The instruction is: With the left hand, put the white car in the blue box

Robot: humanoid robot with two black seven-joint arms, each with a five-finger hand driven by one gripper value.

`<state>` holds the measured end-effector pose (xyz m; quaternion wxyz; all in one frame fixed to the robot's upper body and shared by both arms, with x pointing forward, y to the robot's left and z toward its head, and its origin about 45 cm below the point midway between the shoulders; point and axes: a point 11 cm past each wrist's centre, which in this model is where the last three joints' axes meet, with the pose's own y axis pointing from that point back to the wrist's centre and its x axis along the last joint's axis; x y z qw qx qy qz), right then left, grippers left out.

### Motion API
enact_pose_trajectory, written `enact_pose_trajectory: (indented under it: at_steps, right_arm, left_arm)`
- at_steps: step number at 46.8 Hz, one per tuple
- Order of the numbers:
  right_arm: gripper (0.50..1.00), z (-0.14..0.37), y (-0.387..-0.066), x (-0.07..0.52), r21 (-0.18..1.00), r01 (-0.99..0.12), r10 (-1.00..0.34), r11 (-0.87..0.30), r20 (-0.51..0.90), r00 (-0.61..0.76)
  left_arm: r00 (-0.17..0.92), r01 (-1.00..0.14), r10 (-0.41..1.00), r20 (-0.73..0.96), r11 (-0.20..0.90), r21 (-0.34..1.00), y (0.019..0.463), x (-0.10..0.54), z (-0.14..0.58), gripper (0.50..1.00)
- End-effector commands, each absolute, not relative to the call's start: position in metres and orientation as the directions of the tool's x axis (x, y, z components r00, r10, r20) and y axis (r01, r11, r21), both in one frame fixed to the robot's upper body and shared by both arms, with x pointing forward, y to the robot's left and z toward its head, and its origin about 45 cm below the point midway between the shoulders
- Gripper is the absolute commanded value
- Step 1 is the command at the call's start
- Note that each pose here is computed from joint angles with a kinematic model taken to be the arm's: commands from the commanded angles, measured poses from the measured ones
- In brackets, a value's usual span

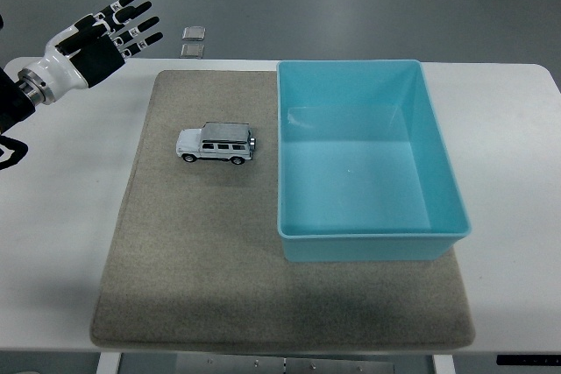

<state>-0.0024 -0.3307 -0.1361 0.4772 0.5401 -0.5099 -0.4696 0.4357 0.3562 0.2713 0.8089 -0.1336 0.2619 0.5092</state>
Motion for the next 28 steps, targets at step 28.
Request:
enact_pose_trajectory:
  at_steps: [28]
  right_arm:
    - [0.936, -0.136, -0.331, -0.002, 0.994, -0.103, -0.999, -0.025, -0.021, 0.039]
  left_arm:
    - [0.390, -0.870, 0.801, -0.454, 0.482, 0.102, 0.349, 0.431, 0.259, 1.000]
